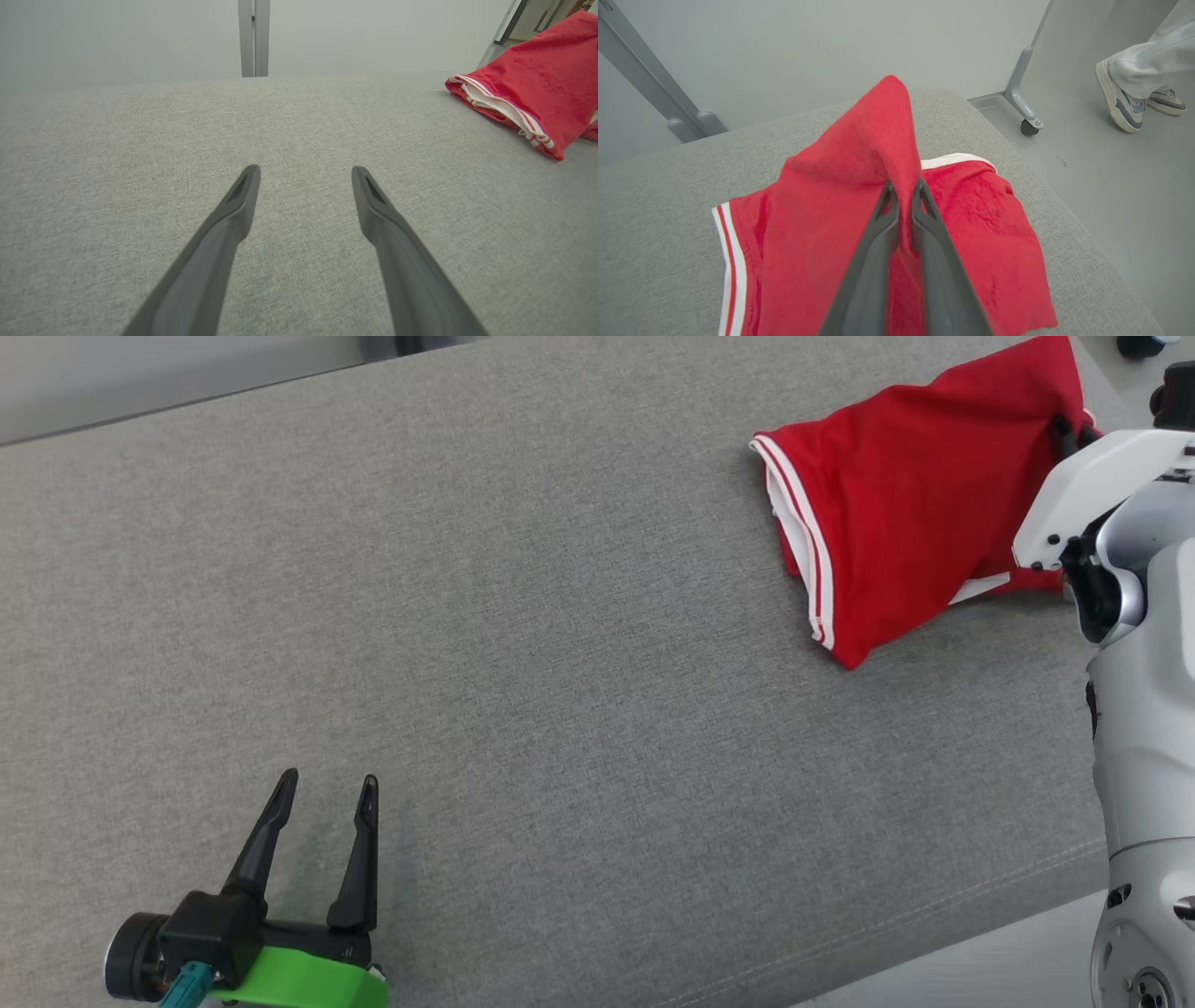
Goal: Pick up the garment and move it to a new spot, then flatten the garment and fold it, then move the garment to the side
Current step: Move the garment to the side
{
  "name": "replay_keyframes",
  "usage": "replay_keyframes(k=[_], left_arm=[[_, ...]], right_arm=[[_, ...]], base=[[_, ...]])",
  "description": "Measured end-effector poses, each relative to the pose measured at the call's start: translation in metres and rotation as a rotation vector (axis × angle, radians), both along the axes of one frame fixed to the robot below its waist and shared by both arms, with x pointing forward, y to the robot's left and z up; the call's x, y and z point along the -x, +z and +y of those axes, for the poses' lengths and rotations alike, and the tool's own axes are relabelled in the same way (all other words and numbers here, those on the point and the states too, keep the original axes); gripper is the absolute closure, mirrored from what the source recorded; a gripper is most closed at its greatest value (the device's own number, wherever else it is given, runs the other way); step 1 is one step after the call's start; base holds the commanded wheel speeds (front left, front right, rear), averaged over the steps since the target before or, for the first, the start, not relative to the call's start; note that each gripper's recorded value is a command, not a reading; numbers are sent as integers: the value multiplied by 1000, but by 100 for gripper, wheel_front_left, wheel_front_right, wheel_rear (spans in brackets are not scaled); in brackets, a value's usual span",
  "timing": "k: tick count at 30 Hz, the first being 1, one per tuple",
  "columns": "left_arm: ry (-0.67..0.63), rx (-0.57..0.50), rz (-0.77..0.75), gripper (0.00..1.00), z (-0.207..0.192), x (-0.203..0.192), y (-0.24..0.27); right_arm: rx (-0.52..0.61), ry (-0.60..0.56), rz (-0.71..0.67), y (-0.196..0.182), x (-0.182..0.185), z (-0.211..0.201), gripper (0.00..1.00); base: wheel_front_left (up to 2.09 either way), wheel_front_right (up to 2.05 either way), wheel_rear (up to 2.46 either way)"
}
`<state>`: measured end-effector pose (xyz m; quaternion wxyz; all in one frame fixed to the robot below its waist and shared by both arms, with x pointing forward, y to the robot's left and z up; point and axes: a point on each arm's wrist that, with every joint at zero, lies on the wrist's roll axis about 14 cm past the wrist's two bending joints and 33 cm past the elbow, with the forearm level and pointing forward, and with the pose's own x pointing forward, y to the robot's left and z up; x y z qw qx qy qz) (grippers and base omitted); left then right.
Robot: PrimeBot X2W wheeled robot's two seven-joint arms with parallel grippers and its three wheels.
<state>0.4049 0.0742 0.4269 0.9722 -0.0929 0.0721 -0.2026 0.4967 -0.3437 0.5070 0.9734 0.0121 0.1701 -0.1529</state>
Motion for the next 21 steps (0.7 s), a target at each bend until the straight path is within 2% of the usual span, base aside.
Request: replay_keyframes(k=[9, 16, 20, 21], left_arm=[[36, -16, 16, 0, 15, 2, -5], [30, -15, 24, 0, 13, 6, -7], [26, -19, 27, 0, 13, 5, -9], [25, -19, 27, 0, 13, 4, -9]], right_arm=[[-12, -38, -83, 27, -18, -5, 100], [25, -95, -63, 40, -5, -32, 100], [25, -135, -16, 27, 7, -44, 100], [30, -141, -5, 23, 9, -46, 33]], base=[[0, 0, 0], [0, 0, 0], [0, 0, 0], [0, 0, 0]])
